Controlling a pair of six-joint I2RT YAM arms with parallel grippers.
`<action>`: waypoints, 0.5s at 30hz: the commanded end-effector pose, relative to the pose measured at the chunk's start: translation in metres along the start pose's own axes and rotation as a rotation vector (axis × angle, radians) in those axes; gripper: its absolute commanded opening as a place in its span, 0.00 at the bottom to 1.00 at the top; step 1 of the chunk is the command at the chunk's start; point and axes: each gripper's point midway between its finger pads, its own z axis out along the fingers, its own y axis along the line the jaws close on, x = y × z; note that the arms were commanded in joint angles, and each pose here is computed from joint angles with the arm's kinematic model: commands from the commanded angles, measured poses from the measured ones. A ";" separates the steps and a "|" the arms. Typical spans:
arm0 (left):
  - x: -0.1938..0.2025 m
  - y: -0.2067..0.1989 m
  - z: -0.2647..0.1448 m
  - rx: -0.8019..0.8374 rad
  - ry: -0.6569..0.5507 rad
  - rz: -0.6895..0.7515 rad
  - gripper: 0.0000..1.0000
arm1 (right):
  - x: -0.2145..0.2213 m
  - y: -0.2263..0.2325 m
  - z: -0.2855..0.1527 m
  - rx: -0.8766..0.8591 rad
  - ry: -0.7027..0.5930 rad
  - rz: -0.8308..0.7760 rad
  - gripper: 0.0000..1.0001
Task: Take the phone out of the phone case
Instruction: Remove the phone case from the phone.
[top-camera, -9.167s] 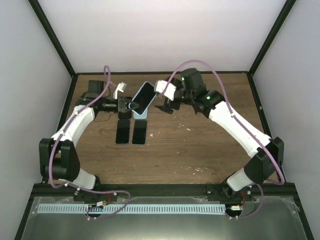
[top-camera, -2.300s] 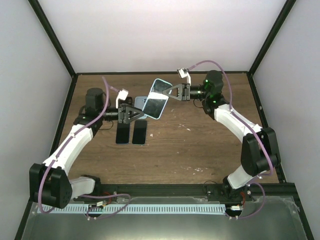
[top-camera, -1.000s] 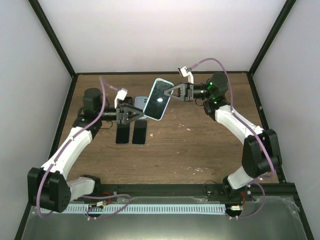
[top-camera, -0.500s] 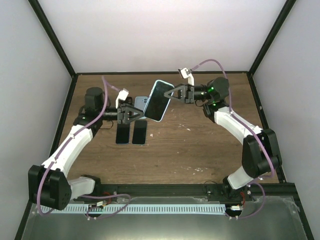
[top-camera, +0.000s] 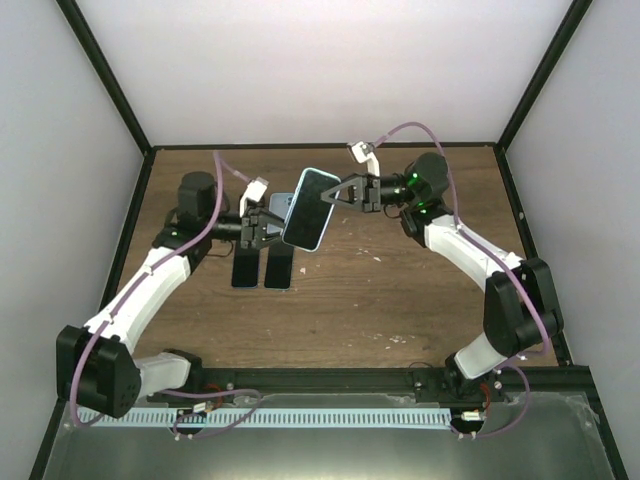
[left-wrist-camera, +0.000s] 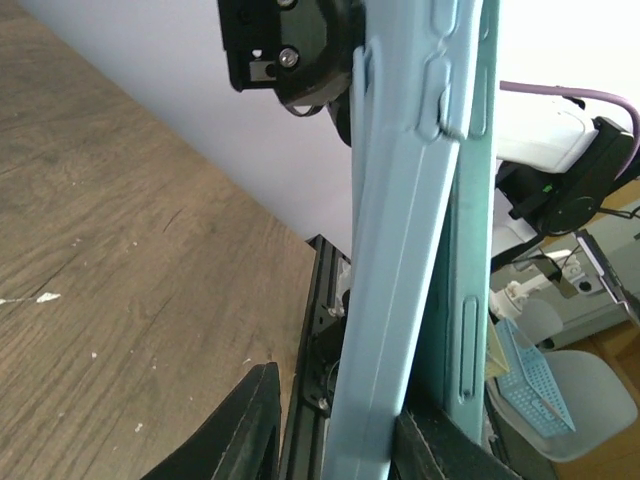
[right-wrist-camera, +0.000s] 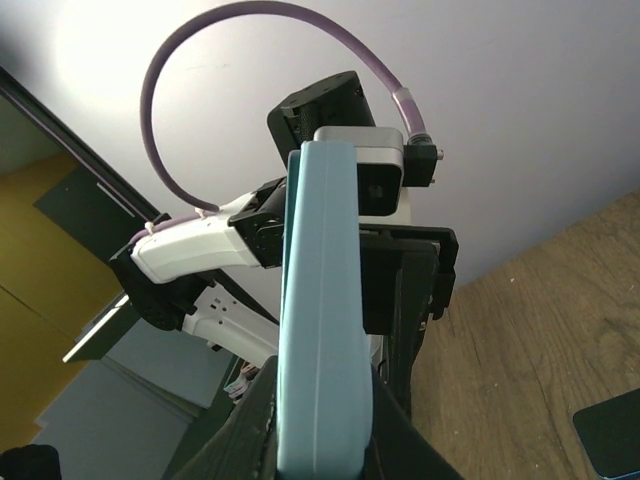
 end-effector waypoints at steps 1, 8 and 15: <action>-0.021 -0.011 0.008 0.002 -0.019 0.087 0.26 | 0.019 0.014 0.021 -0.078 0.099 -0.026 0.01; -0.026 -0.014 0.014 0.021 -0.005 0.086 0.25 | 0.037 0.013 0.035 -0.107 0.152 -0.007 0.01; -0.014 -0.014 0.014 0.054 0.012 -0.001 0.11 | 0.040 -0.001 0.039 -0.089 0.179 0.028 0.01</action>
